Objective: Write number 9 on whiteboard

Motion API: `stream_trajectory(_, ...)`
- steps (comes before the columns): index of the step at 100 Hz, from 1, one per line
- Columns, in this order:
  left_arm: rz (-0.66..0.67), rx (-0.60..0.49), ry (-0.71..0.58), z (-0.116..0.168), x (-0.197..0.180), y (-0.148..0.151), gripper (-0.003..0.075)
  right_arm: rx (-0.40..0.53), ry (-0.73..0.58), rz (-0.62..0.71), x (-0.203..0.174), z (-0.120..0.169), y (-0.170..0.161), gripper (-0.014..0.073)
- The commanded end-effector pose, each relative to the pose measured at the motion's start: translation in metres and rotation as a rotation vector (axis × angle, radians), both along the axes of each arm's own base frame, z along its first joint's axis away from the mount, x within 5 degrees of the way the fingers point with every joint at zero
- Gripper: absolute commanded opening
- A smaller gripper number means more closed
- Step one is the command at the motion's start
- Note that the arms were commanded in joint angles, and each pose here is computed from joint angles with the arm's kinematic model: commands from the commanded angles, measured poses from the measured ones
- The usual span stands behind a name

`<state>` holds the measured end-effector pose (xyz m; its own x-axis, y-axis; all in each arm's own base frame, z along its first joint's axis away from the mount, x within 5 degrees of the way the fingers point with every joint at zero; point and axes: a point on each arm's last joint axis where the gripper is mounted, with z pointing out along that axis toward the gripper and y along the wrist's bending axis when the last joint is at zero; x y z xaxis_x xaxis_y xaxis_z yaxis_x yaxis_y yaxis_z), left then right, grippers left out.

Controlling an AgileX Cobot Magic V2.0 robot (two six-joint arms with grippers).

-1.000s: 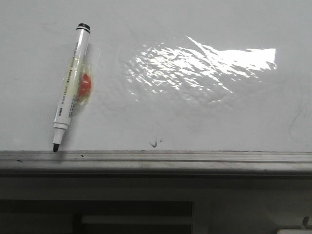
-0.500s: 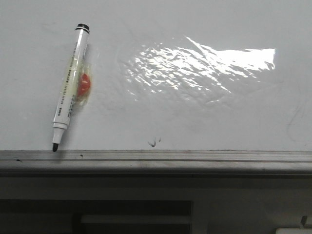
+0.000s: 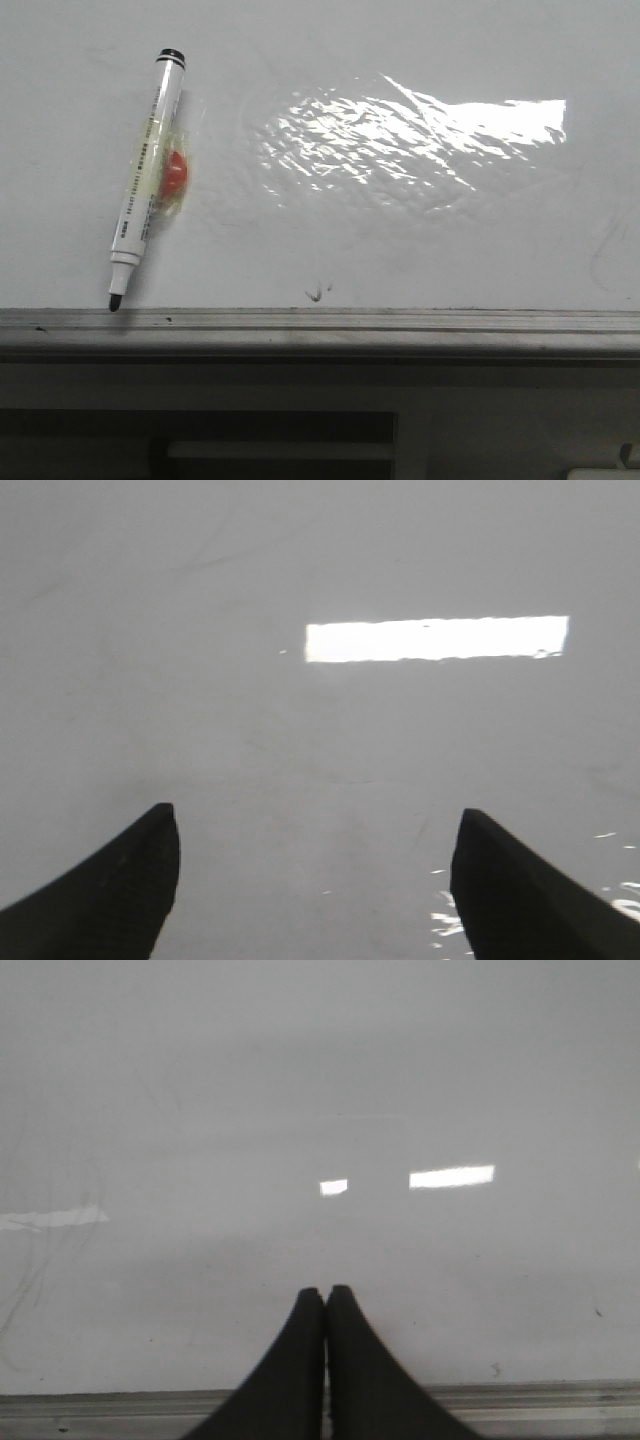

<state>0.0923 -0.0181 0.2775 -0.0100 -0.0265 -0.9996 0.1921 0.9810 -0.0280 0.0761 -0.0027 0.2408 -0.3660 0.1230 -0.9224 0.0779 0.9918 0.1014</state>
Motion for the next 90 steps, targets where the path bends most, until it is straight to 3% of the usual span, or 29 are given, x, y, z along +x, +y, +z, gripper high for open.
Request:
stream_trajectory(1,-0.095,-0.033,-0.098,0.015,0.004,-0.010,0.0514,-0.008,-0.088,0.000,0.004,0.016,0.000,-0.0061)
stream_trajectory(40,-0.601,0.020,0.090,-0.011,0.010,-0.086,0.0512,-0.008,-0.089,0.000,0.004,0.016,0.000,-0.0061)
stream_trajectory(62,-0.565,-0.099,0.212,-0.031,0.028,-0.110,0.0510,-0.008,-0.089,0.000,0.004,0.016,0.000,-0.0061)
stream_trajectory(90,-0.543,-0.050,0.320,-0.056,0.040,-0.123,0.0510,-0.008,-0.089,0.000,0.004,0.016,0.000,-0.0061)
